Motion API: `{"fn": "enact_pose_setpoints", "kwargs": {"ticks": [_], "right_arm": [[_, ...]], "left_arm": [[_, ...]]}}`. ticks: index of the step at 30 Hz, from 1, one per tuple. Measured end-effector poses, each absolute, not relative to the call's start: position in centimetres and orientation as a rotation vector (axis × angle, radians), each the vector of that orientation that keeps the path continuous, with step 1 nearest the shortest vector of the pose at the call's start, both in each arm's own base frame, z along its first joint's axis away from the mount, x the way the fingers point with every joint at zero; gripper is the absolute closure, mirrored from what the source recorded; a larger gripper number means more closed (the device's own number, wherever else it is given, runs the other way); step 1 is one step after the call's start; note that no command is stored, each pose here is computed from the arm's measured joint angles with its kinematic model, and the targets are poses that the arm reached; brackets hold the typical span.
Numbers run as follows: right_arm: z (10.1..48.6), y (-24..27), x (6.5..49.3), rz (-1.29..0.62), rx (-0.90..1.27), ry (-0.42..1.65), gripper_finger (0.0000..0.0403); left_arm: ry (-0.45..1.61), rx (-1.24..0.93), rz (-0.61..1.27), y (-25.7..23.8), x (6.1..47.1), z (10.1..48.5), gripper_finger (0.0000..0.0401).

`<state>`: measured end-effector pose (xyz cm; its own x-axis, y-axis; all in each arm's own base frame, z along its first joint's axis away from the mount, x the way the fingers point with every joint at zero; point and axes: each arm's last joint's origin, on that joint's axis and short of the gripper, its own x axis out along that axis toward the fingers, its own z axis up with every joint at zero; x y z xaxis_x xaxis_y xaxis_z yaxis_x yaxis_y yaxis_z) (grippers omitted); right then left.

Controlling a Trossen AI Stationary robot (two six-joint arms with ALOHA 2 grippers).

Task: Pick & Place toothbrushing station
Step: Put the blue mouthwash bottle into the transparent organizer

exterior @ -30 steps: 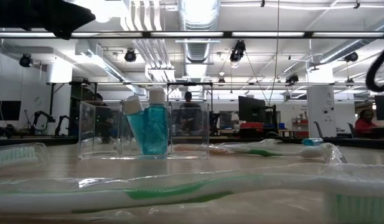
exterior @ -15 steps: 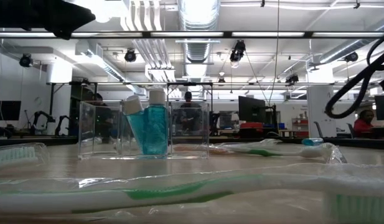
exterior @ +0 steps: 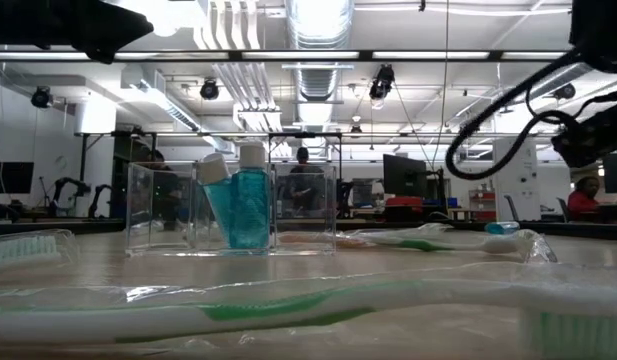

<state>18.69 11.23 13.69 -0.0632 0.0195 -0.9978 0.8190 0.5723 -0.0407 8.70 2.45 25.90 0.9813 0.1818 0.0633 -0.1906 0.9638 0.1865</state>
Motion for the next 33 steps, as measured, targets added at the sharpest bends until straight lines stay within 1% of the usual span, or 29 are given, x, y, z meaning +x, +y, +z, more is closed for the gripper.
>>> {"fn": "enact_pose_setpoints", "kwargs": {"ticks": [11,18,25,29,31,33], "right_arm": [[13.9,9.0,21.4,-0.751,0.765,1.306,0.0302],[14.2,7.5,23.1,-0.687,0.747,1.208,0.0304],[14.4,5.6,24.4,-0.665,0.751,1.136,0.0298],[15.4,5.3,25.3,-0.629,0.709,1.099,0.0302],[16.0,5.2,25.3,-0.665,0.666,1.104,0.0306],[16.7,5.1,25.0,-0.715,0.62,1.153,0.0308]], "left_arm": [[-0.046,0.194,0.188,2.4,8.7,25.9,0.0268],[-0.046,0.193,0.188,2.4,8.7,25.9,0.0268],[-0.046,0.193,0.188,2.4,8.7,25.9,0.0268],[-0.046,0.194,0.189,2.4,8.7,25.9,0.0268],[-0.046,0.193,0.188,2.4,8.7,25.9,0.0268],[-0.046,0.194,0.188,2.4,8.7,25.9,0.0268]]}}
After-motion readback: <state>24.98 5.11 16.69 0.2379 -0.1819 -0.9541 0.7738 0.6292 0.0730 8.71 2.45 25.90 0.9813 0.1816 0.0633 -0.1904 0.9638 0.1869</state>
